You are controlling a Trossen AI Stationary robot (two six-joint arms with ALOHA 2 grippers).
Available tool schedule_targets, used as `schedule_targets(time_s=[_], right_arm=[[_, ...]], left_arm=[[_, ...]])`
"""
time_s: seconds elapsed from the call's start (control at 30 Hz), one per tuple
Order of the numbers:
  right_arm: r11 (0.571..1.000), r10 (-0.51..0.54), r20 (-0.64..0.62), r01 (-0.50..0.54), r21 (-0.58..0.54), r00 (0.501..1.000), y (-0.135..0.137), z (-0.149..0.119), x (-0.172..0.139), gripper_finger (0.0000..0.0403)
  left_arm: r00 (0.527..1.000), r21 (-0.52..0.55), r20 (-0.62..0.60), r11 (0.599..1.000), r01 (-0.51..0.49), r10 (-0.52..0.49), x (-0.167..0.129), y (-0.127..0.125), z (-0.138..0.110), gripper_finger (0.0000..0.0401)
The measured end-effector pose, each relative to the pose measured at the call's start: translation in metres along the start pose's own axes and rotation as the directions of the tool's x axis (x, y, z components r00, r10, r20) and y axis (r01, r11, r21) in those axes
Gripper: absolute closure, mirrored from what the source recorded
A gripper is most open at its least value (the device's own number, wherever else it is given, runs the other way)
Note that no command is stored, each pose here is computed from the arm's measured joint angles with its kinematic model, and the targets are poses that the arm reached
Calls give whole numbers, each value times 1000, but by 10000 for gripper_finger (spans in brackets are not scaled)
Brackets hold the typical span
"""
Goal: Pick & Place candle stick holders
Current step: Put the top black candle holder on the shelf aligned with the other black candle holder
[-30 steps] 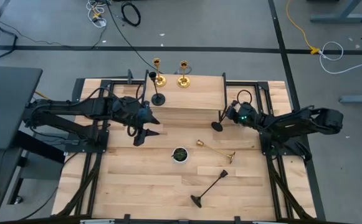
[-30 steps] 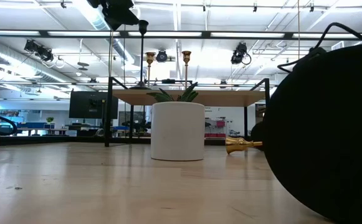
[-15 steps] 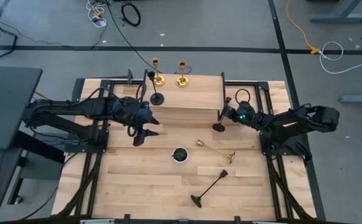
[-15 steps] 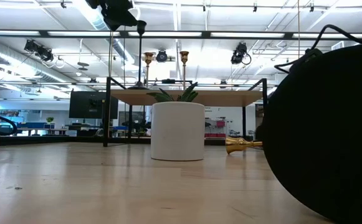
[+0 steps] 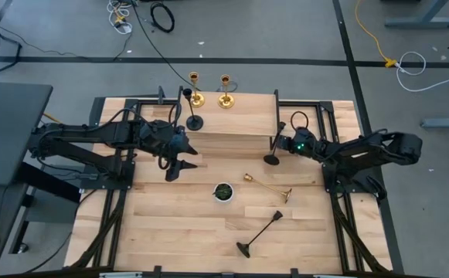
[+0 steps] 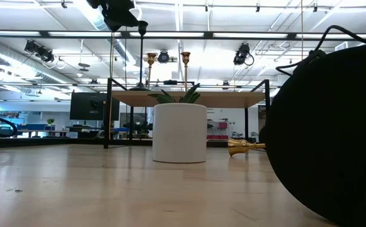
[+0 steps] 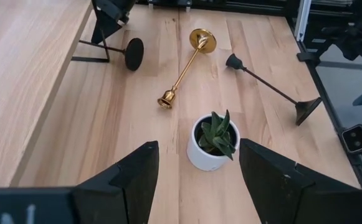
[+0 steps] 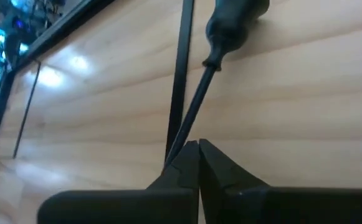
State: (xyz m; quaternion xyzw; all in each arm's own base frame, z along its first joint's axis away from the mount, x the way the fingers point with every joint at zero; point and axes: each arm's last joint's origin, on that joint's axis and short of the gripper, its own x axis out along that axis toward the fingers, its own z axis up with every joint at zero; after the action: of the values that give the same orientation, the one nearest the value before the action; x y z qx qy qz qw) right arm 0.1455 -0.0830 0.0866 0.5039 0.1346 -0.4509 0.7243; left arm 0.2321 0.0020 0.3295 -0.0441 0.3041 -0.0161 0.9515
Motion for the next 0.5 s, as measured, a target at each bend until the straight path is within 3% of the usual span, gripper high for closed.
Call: schedule_targets(time_s=[0.27, 0.5], right_arm=[[999, -7, -69, 4, -47, 998, -2, -2, -4, 394], [999, -26, -53, 24, -27, 998, -5, 5, -5, 334]], left_arm=[[1000, -3, -1, 1000, 0, 0, 0, 0, 0, 179], [1000, -3, -1, 1000, 0, 0, 0, 0, 0, 179]])
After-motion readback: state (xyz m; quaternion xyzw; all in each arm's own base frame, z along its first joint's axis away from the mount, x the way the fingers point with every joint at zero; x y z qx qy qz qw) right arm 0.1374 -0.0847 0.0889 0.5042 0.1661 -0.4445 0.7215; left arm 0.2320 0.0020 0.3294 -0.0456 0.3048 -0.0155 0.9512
